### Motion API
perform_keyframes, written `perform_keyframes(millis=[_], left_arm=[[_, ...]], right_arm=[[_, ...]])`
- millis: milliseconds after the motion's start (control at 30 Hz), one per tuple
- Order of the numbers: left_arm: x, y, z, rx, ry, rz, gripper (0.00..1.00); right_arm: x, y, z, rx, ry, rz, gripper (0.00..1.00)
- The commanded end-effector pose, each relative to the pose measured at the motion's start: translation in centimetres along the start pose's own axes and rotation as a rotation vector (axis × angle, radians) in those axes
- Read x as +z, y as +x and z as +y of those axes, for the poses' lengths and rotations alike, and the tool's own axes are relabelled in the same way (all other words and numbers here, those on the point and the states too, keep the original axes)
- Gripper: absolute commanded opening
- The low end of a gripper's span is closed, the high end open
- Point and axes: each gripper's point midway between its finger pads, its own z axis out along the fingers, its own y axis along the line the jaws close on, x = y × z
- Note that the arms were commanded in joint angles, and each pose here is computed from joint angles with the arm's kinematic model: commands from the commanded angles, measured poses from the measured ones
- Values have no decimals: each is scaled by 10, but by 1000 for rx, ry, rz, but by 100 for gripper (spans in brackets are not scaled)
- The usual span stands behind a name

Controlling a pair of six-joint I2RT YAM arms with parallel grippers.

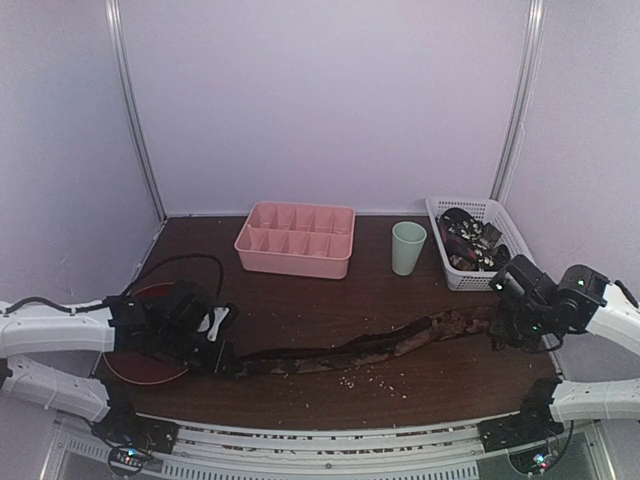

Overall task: Roll the ties
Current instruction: Flatten out the tie at the center of the board.

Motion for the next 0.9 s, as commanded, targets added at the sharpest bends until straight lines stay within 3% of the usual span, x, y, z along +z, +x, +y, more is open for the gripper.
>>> perform_keyframes(millis=[0, 100, 233, 533, 700, 867], left_arm=[[7, 2, 0, -30, 9, 28, 0], [6, -13, 18, -30, -108, -42, 0], [17, -21, 20, -22, -108, -23, 0], [-2, -44, 22, 36, -198, -54, 0], [-17, -35, -19, 29, 44, -52, 0], [-26, -16, -35, 2, 167, 1, 0]], right_arm=[[-7, -5, -5, 141, -70, -43, 0], [-9, -20, -18, 178, -28, -140, 1], [-8, -38, -25, 193, 42, -222, 0], [-13, -42, -17, 224, 6, -184, 0], [-34, -31, -26, 310, -134, -154, 0], [-66, -29, -31, 377, -242, -118, 0]])
